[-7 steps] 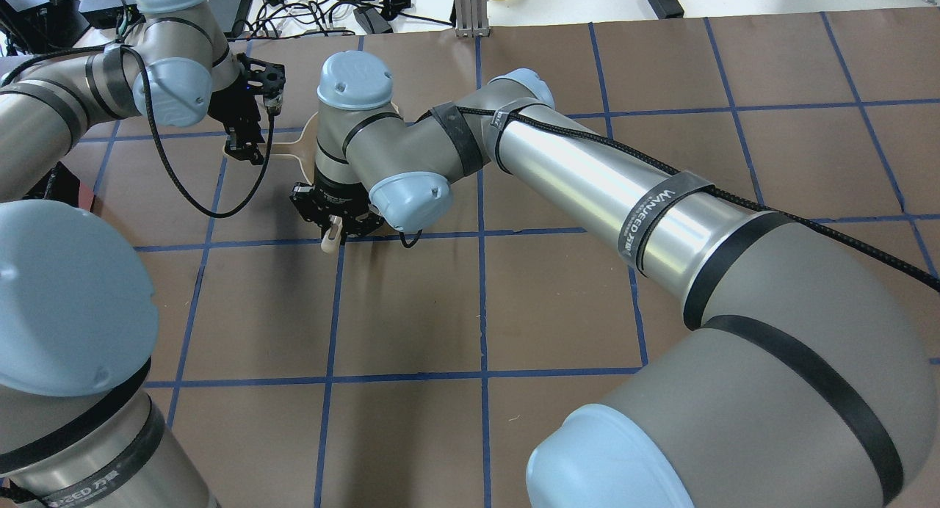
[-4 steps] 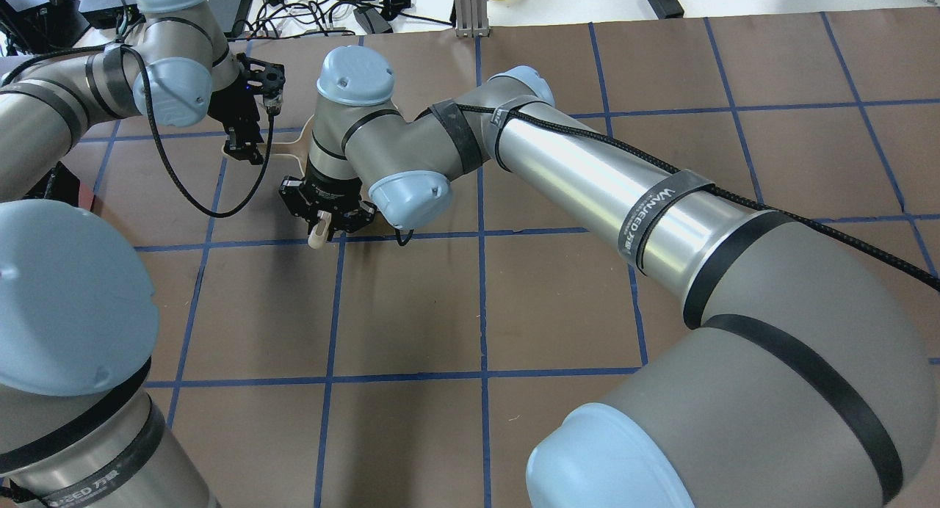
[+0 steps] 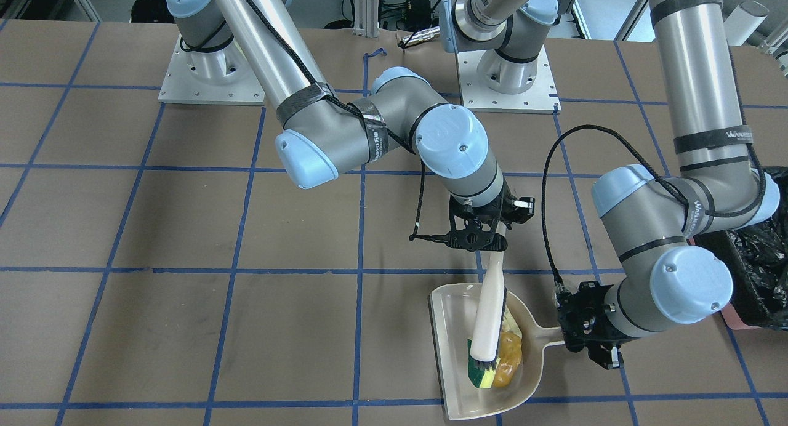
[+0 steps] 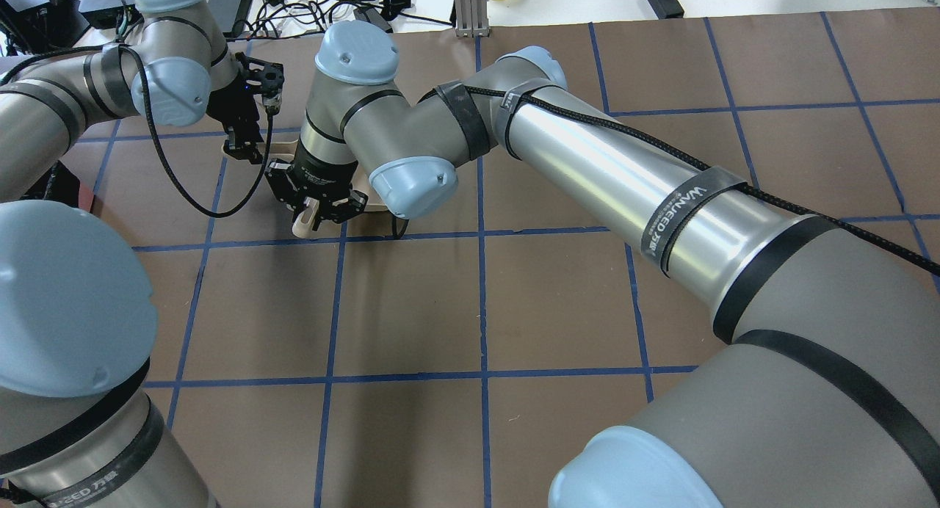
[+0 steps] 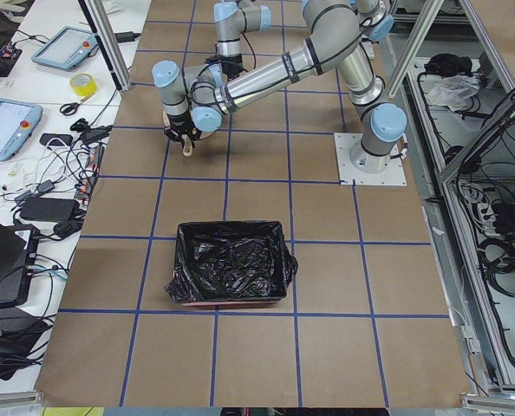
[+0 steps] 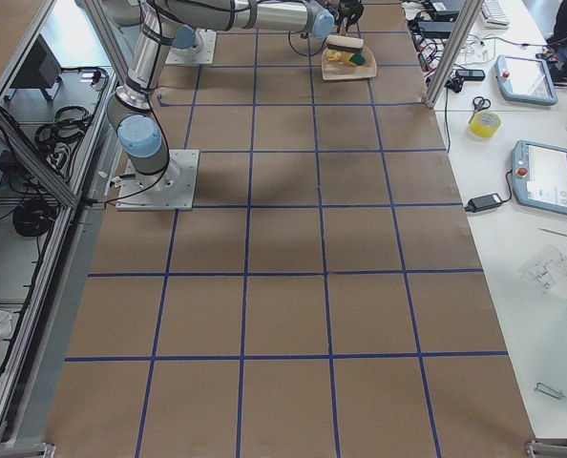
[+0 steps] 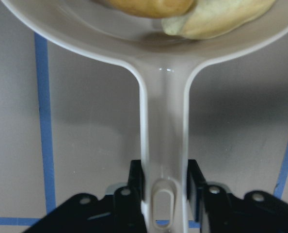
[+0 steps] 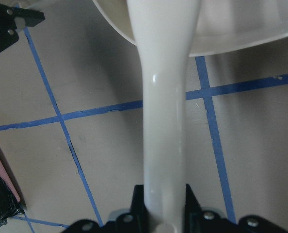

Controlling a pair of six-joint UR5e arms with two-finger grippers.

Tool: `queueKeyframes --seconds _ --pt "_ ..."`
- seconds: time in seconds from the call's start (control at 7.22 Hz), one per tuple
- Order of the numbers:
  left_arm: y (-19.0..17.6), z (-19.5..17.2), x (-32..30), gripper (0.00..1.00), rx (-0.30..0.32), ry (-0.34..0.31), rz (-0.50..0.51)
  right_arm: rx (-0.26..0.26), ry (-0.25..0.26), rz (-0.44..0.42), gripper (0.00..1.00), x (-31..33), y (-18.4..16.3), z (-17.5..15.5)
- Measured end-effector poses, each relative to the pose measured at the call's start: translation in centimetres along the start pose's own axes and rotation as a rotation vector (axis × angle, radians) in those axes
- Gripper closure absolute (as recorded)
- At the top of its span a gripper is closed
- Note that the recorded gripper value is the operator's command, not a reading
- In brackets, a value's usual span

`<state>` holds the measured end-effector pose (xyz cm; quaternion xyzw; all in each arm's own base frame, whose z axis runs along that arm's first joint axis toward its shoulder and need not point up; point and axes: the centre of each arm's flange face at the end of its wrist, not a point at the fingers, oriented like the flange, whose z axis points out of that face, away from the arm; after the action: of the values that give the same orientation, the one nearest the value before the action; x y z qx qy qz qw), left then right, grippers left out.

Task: Sweep and dump trash into bin
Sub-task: 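Sweep the yellow sponge into the dustpan with the brush in the right gripper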

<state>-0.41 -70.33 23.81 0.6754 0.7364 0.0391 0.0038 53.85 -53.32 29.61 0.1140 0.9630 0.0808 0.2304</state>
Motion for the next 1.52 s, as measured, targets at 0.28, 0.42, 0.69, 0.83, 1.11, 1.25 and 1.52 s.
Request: queueKeyframes --seconds 0.28,0.42,0.69,0.83,1.11,1.25,1.52 --pt "0.1 0.0 0.0 1.0 0.001 -0.001 0.001 -0.006 -0.005 0.039 1.0 -0.2 0.3 -0.7" --pt "0.1 0.0 0.0 1.0 0.001 -0.001 0.0 -0.004 -0.002 0.065 1.0 -0.2 0.5 -0.8" --pt "0.1 -0.1 0.0 1.0 0.002 -0.001 0.0 0.001 -0.001 0.145 1.0 -0.4 0.7 -0.8" --pt "0.1 0.0 0.0 1.0 0.002 0.0 0.0 0.005 -0.006 0.16 1.0 -0.7 0.7 -1.1" --pt "0.1 0.0 0.0 1.0 0.002 0.0 0.0 0.019 -0.026 0.179 1.0 -1.6 0.7 -2.0" --pt "0.1 0.0 0.1 1.0 0.002 0.001 0.0 0.02 -0.035 0.191 1.0 -1.8 0.6 -2.2" --pt "0.1 0.0 0.1 1.0 0.002 0.001 0.001 0.079 0.031 0.068 1.0 -1.8 1.2 -1.7"
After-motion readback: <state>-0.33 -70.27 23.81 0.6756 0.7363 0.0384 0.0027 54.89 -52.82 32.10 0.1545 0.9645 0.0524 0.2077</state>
